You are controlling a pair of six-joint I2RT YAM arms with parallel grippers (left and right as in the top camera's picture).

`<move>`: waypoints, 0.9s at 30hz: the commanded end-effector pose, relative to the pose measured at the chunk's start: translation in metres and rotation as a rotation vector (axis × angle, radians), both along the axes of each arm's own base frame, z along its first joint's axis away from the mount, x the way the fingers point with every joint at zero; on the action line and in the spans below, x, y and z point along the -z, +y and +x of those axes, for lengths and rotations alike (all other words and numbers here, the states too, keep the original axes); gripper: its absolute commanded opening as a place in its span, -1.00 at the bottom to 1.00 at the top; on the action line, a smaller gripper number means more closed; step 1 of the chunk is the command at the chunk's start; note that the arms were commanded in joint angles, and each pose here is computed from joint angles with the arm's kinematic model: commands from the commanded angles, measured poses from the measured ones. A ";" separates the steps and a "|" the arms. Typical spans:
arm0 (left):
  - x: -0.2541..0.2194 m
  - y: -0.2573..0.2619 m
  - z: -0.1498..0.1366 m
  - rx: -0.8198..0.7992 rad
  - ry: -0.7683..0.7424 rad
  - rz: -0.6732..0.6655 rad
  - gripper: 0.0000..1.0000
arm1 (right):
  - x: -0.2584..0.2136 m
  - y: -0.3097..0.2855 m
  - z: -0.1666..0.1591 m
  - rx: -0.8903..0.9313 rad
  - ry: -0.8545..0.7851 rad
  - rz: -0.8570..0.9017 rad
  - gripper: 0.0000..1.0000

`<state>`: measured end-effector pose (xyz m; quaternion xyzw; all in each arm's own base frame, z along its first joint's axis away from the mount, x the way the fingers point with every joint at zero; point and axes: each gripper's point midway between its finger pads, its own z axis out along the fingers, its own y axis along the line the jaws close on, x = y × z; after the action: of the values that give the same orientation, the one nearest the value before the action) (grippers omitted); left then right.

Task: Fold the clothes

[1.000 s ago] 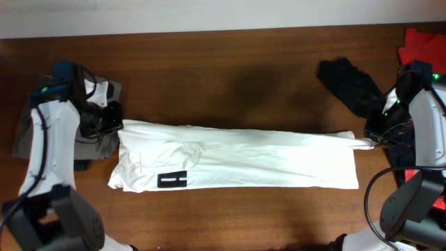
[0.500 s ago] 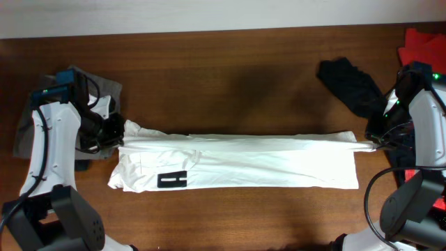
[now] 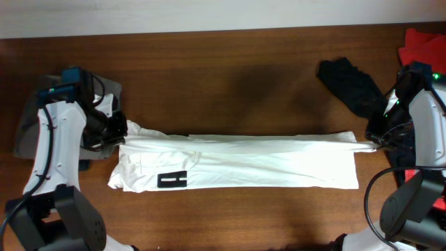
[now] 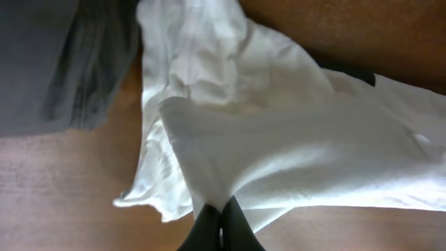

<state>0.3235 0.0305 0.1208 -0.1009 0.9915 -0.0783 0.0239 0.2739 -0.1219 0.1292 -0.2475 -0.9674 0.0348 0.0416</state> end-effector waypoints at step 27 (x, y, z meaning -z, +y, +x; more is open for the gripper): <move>0.069 -0.008 -0.026 0.019 0.070 0.026 -0.63 | 0.031 0.004 -0.020 0.014 0.068 0.014 -0.92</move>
<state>0.3038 0.0222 0.0559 -0.0900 0.9938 -0.0647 0.0027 0.2571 -0.1152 0.0999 -0.2462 -0.9659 0.0305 0.0745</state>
